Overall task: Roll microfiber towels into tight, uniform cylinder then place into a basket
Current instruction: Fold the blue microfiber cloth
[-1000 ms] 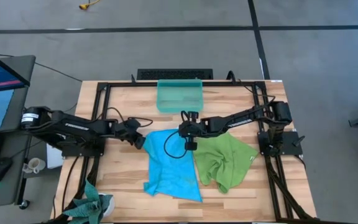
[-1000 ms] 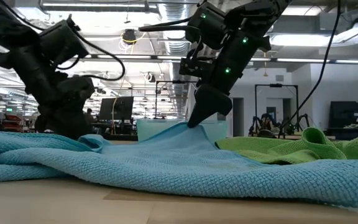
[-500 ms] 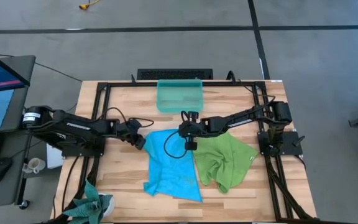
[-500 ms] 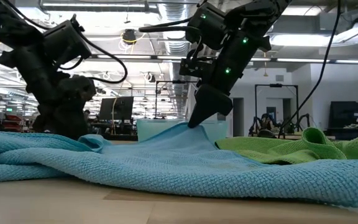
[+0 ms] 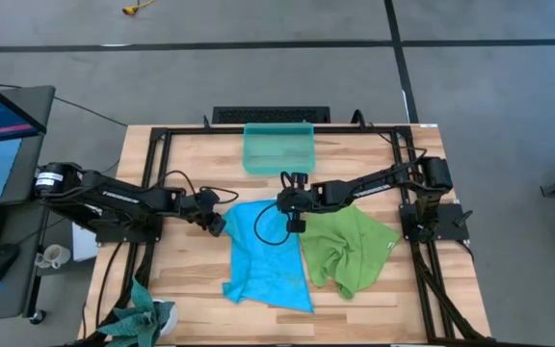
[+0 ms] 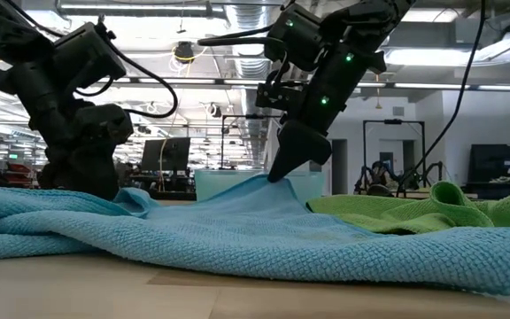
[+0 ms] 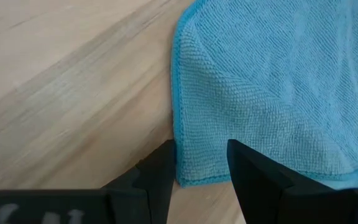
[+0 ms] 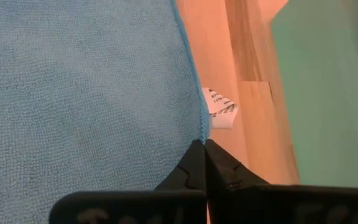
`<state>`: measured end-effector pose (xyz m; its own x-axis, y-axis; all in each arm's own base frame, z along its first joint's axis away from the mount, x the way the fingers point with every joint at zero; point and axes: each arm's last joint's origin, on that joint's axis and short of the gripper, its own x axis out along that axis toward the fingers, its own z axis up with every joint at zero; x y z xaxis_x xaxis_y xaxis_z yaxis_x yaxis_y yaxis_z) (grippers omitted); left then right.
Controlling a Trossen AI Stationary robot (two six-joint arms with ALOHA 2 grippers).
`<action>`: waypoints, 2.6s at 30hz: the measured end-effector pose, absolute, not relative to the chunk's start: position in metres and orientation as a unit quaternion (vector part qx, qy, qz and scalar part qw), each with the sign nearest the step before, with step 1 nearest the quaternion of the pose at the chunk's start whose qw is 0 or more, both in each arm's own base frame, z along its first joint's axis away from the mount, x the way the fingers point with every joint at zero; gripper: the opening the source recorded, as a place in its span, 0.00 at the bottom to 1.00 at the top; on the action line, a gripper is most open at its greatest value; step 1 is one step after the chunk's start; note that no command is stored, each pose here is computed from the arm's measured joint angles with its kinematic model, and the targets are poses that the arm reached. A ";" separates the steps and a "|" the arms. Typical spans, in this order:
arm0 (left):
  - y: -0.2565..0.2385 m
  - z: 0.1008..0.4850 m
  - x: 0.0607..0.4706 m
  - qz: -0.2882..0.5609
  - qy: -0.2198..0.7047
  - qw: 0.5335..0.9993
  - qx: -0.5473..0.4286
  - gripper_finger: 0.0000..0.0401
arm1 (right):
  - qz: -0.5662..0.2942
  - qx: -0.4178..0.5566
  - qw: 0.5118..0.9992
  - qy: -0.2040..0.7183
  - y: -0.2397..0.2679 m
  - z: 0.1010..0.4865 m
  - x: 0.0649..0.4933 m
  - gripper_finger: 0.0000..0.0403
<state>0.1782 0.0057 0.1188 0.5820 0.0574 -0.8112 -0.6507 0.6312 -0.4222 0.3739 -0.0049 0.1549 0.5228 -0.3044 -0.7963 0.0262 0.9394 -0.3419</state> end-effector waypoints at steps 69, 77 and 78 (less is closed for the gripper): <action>-0.070 0.370 0.164 0.118 0.534 0.826 -0.138 0.00 | -0.017 -0.208 0.946 0.247 0.133 0.335 0.312 0.02; -0.069 0.407 0.153 0.056 0.526 0.826 -0.192 0.00 | -0.021 -0.187 0.959 0.213 0.133 0.369 0.312 0.02; -0.069 0.413 0.152 0.051 0.521 0.827 -0.206 0.00 | -0.021 -0.185 0.960 0.208 0.133 0.372 0.312 0.02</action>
<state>0.1517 -0.0687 0.4125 0.4521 -0.1298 -0.8824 -0.2998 0.9097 -0.2874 0.3120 0.1327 0.3720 0.9123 -0.1183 -0.3921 -0.0358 0.9306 -0.3642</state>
